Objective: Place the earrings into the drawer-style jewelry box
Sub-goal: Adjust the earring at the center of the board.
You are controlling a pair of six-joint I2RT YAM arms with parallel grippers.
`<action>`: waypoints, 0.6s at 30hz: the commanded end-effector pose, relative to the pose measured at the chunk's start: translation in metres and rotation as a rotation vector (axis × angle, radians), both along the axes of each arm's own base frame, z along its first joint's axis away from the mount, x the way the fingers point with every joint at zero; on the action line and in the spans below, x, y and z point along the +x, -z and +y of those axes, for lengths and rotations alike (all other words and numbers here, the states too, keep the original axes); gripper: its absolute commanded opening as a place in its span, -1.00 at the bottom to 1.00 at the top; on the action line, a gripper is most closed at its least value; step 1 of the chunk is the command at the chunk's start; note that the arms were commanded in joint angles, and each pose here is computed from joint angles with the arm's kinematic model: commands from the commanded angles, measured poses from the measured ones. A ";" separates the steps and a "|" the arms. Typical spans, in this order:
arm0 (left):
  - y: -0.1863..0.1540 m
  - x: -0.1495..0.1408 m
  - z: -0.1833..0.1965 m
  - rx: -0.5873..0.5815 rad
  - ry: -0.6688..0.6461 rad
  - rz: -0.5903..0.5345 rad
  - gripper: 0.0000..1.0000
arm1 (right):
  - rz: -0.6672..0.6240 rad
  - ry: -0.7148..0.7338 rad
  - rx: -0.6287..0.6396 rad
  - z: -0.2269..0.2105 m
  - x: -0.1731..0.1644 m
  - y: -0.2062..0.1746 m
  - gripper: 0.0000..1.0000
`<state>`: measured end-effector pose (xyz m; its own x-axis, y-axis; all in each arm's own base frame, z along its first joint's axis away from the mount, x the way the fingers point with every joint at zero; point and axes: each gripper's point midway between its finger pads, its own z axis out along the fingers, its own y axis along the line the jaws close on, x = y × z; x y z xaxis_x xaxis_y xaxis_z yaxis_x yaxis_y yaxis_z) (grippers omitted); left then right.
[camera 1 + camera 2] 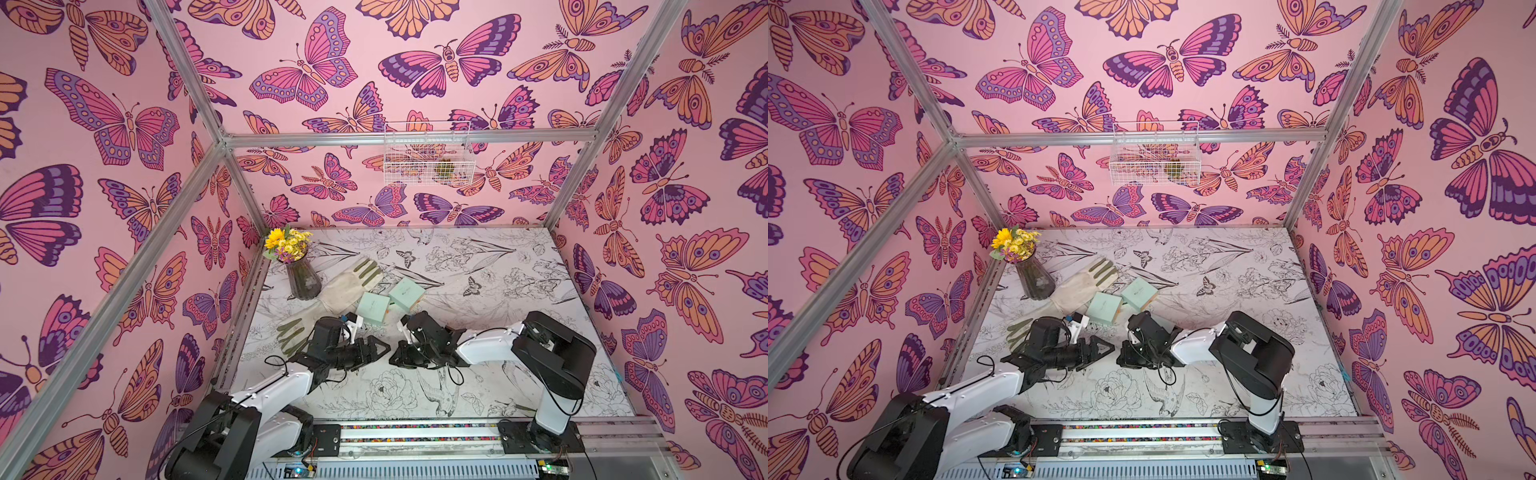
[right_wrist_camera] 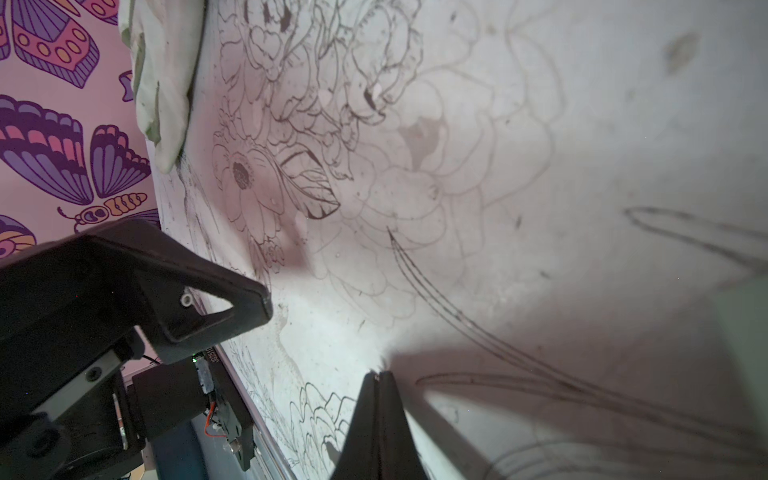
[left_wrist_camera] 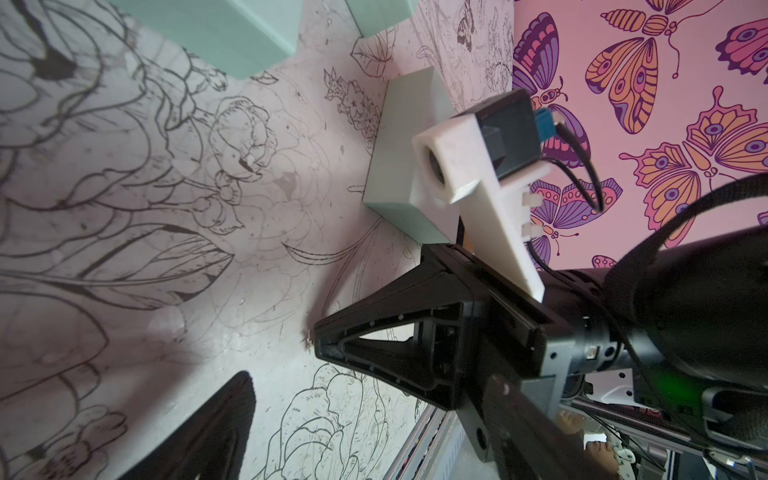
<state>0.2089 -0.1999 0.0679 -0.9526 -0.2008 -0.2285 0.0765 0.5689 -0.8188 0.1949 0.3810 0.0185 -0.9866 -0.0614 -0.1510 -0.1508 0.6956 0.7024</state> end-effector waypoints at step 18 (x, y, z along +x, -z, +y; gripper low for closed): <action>0.004 -0.003 0.000 -0.002 0.019 0.024 0.75 | -0.021 0.037 -0.027 -0.008 0.005 0.008 -0.91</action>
